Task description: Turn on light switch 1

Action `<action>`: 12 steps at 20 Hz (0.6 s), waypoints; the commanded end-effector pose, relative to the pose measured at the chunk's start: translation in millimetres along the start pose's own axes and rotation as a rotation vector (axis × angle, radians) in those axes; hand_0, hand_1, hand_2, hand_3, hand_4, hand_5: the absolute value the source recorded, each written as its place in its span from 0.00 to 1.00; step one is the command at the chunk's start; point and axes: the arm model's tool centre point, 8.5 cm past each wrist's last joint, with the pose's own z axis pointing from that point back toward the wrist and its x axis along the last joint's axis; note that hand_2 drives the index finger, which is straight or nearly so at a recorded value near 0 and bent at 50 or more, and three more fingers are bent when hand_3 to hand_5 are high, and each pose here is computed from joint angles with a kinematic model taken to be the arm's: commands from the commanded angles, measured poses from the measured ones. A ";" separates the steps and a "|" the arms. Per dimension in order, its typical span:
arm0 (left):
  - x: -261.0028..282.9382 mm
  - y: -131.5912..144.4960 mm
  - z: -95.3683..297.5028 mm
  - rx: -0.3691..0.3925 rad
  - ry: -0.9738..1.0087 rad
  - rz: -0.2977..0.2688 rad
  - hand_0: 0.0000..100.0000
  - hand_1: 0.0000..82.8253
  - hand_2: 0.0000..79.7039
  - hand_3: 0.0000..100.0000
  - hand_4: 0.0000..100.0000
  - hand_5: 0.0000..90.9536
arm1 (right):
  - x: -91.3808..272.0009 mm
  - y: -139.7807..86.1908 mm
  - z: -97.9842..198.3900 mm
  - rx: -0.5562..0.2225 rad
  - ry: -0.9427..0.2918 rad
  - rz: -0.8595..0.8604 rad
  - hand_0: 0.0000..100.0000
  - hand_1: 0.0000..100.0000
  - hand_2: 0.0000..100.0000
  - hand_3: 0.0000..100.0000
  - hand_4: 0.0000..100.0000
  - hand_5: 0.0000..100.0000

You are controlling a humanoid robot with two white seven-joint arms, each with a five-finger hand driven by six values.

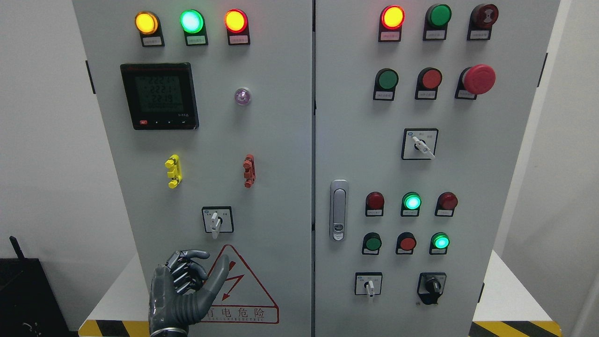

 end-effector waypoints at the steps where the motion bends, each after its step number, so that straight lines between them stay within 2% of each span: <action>1: 5.5 -1.0 -5.8 0.008 -0.003 0.010 0.10 0.90 0.67 0.87 0.91 0.94 | 0.0 0.0 0.0 0.000 0.000 0.000 0.31 0.00 0.00 0.00 0.00 0.00; 12: 11.0 -5.6 -12.6 0.003 -0.006 0.017 0.12 0.91 0.66 0.87 0.91 0.94 | 0.0 0.0 0.0 0.000 0.000 0.000 0.31 0.00 0.00 0.00 0.00 0.00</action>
